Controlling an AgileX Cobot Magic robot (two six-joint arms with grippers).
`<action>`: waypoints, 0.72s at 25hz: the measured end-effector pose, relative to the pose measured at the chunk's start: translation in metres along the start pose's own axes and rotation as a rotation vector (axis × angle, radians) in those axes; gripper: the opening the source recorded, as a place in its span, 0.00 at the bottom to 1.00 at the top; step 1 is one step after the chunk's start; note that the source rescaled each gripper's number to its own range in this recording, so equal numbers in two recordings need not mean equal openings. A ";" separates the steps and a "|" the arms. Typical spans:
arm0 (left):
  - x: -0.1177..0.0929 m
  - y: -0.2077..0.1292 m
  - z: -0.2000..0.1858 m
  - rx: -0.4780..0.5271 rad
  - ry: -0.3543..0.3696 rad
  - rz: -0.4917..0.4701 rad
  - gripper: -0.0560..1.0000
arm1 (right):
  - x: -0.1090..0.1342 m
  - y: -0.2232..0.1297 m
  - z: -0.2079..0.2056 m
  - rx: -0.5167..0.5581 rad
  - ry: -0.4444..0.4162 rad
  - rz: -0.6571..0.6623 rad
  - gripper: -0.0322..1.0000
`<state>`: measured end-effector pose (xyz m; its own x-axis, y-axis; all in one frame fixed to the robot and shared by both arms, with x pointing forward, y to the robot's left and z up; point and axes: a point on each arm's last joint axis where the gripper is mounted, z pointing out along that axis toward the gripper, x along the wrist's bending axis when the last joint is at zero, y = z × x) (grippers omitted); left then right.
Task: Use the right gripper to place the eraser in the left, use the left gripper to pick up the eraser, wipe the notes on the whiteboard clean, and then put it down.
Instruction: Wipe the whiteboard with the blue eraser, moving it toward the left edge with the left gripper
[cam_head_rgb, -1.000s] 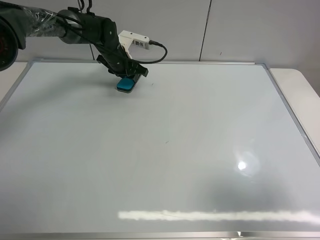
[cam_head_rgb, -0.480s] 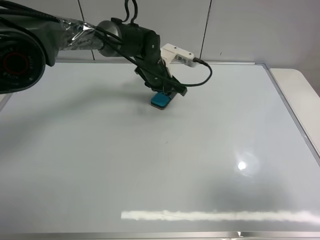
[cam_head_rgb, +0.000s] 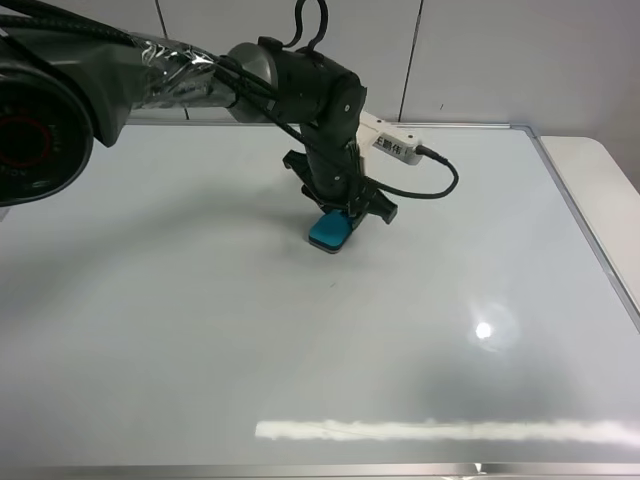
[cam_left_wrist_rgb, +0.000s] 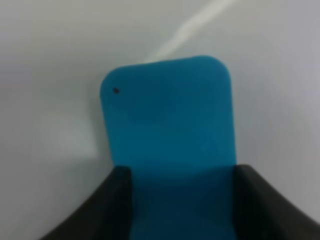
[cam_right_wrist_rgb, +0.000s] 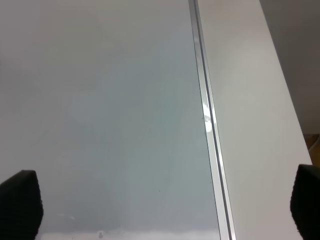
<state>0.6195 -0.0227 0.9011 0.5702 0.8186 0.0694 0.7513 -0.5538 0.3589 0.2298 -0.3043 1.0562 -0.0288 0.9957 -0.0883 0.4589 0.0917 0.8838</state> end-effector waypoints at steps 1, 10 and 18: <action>0.003 -0.002 -0.002 0.019 0.026 -0.003 0.06 | 0.000 0.000 0.000 0.000 0.000 0.000 1.00; 0.031 -0.012 -0.040 0.111 0.169 -0.035 0.06 | 0.000 0.000 0.000 0.000 0.000 0.000 1.00; 0.070 -0.059 -0.081 0.105 0.213 -0.202 0.05 | 0.000 0.000 0.000 0.000 0.000 0.000 1.00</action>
<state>0.5886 0.0798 0.9601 0.3318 0.9211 0.2036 0.8790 -0.3803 0.2877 0.2298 -0.3043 1.0562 -0.0288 0.9957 -0.0883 0.4589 0.0917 0.8838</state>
